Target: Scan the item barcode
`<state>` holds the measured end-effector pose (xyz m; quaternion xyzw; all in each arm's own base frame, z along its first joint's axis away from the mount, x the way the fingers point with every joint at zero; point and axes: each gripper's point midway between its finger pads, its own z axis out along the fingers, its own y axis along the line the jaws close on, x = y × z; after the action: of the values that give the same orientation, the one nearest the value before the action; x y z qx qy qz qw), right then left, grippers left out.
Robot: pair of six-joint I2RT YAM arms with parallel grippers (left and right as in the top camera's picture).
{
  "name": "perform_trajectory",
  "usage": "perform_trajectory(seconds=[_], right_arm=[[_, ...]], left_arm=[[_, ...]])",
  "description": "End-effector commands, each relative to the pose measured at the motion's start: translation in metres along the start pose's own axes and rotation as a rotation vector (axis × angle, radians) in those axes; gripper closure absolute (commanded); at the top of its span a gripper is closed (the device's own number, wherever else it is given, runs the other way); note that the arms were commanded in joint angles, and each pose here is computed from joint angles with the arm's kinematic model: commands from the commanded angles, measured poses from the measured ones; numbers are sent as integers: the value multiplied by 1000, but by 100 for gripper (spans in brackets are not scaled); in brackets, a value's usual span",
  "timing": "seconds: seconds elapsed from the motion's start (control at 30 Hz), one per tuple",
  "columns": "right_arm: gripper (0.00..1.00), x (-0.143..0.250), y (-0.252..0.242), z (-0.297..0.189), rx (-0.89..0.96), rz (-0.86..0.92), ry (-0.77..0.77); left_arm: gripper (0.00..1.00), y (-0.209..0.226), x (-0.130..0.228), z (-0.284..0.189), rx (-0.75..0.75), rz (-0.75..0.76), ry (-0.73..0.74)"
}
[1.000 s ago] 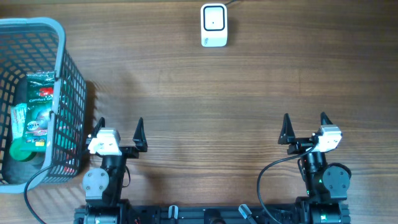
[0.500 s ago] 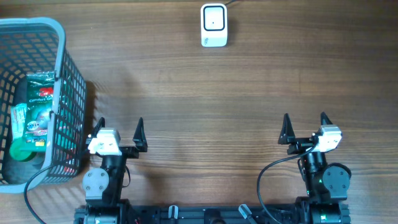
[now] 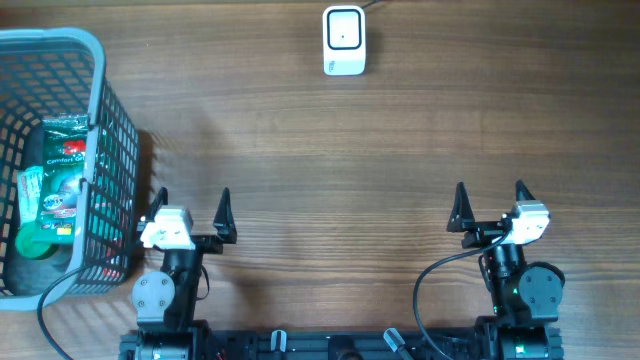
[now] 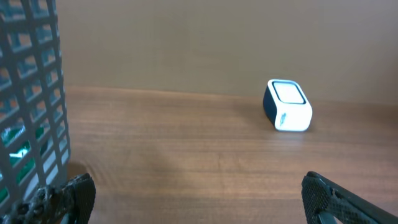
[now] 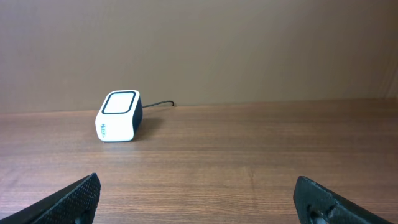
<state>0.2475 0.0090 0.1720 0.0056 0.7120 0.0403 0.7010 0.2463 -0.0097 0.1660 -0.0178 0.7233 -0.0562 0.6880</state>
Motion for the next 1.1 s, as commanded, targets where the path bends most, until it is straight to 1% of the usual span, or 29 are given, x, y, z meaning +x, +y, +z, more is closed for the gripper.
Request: perform_trajectory(seconds=[0.0, 0.03, 0.07, 0.13, 0.27, 0.33, 0.4, 0.53, 0.57, 0.6, 0.63, 0.67, 0.7, 0.8, 0.83, 0.9, 0.97, 1.03, 1.07], right_arm=[[0, -1, -2, 0, 13, -12, -7], [0, -1, -2, 0, 13, -12, -7], [0, -1, -2, 0, 13, -12, -7], [0, -1, -2, 0, 13, -12, -7], [0, -1, -2, 0, 13, -12, -7], [0, -1, -2, 0, 13, -12, -7], [0, -1, -2, 0, 13, -12, -7], [0, -1, -2, 0, 13, -12, -7], [0, -1, -2, 0, 13, -12, -7], [0, -1, -2, 0, 13, -12, -7], [0, -1, -2, 0, 13, -12, -7], [0, -1, -2, 0, 13, -12, -7], [0, -1, -2, 0, 13, -12, -7], [0, -1, -2, 0, 13, -12, -7], [0, -1, -2, 0, 13, -12, -7], [0, -1, -2, 0, 13, -12, -7], [0, -1, -2, 0, 13, -12, -7], [0, -1, -2, 0, 13, -12, -7], [0, -1, -2, 0, 13, -12, -7]], left_arm=[[0, -22, 1, -1, 130, -15, 2], [0, -33, -2, -2, 190, -23, -10], [0, -49, -9, -7, 284, -41, -25], [0, -56, -15, -11, 320, -86, -6], [0, -60, -54, -16, 318, -96, 15], [0, -64, -91, -15, 316, -98, 25], [0, -66, -116, -11, 310, -104, 52], [0, -53, -171, 8, 180, -135, 207], [0, -53, -190, 11, 158, -132, 251], [0, -55, -208, 15, 159, -139, 280], [0, -60, -216, 18, 182, -145, 297], [0, -67, -219, 19, 218, -155, 333], [0, -67, -211, 20, 208, -166, 392], [0, -64, -200, 35, 198, -176, 440], [0, -62, -199, 39, 183, -180, 440], [0, -43, -207, 45, 59, -235, 408], [0, -15, -228, 47, -122, -303, 335], [0, 10, -253, 38, -276, -374, 265], [0, 17, -264, 33, -320, -403, 238]])
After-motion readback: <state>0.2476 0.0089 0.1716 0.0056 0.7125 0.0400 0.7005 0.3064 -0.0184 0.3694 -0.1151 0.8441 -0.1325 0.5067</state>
